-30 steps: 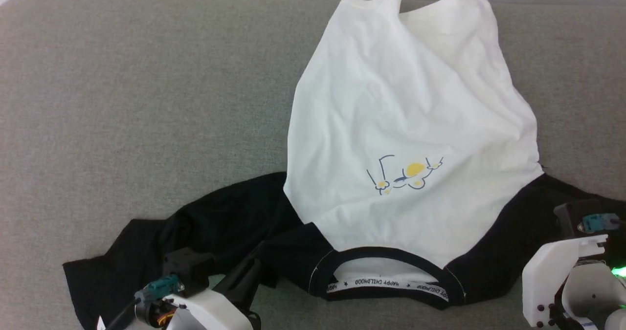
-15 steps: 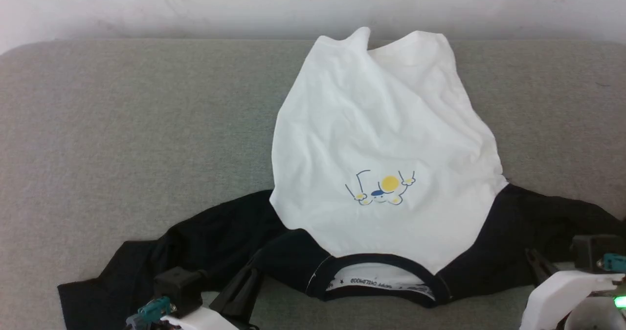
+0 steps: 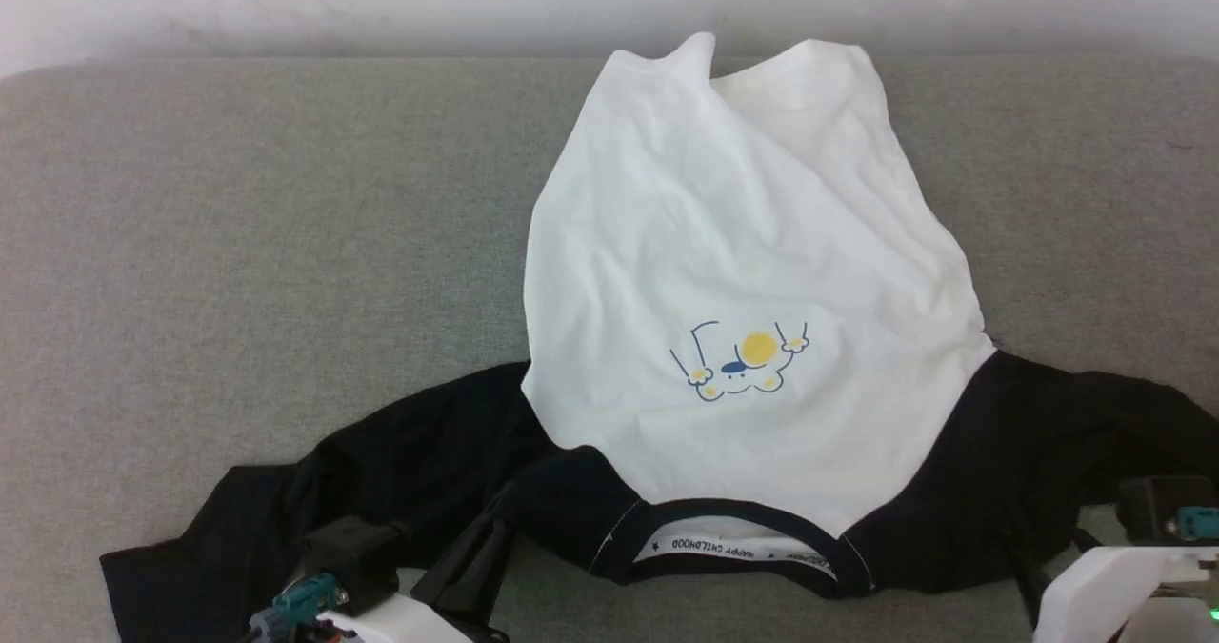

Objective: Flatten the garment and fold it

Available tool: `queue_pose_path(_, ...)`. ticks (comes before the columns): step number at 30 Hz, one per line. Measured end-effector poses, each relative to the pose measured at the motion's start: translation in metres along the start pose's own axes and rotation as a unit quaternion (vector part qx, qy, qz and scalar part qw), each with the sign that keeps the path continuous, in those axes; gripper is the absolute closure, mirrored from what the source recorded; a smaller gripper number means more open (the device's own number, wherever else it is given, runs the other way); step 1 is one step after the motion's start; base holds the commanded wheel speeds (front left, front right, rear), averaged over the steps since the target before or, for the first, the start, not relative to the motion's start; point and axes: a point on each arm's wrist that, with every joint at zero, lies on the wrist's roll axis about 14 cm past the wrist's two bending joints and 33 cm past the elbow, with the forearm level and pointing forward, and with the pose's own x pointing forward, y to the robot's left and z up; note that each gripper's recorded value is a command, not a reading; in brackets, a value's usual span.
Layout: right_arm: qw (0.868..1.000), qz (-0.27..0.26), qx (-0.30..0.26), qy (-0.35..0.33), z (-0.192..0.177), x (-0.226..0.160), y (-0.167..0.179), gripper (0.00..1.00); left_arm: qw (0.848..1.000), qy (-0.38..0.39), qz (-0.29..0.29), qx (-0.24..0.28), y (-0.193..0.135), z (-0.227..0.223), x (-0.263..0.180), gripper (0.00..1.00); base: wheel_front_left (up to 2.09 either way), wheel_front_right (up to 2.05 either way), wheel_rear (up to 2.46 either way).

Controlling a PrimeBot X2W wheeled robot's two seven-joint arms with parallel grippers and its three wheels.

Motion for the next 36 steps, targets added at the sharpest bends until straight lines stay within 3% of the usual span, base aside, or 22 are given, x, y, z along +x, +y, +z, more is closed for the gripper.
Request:
queue_pose_path(10,0.999,-0.015,0.012,0.046,-0.010,0.005,-0.013,0.00,1.000,0.007,0.014,-0.008,0.009,-0.006,0.004,1.00,0.00,0.00,0.00)
queue_pose_path(19,0.998,0.011,-0.029,0.048,0.002,0.026,0.011,0.00,1.000,0.017,0.017,-0.010,0.014,-0.010,0.012,1.00,0.00,0.00,0.00)
queue_pose_path(20,0.998,0.014,-0.033,0.051,0.003,0.028,0.014,0.86,1.000,0.018,0.019,-0.010,0.015,-0.010,0.012,1.00,0.00,0.00,0.00)
queue_pose_path(21,0.998,0.016,-0.034,0.052,0.004,0.030,0.016,1.00,1.000,0.018,0.021,-0.010,0.016,-0.010,0.012,1.00,0.00,0.00,0.00)
queue_pose_path(25,0.999,0.025,-0.031,0.032,0.016,0.032,0.021,1.00,0.999,0.015,0.028,-0.008,0.020,-0.009,0.009,1.00,0.00,0.00,0.00)
queue_pose_path(30,0.999,0.035,-0.005,-0.041,0.042,0.023,0.022,1.00,0.999,-0.036,0.026,-0.005,0.017,0.012,0.006,1.00,0.00,0.00,0.00)
queue_pose_path(36,0.983,0.049,0.024,-0.173,0.093,-0.009,0.023,1.00,0.990,-0.137,0.007,0.017,0.002,0.062,0.003,1.00,0.00,0.00,0.00)
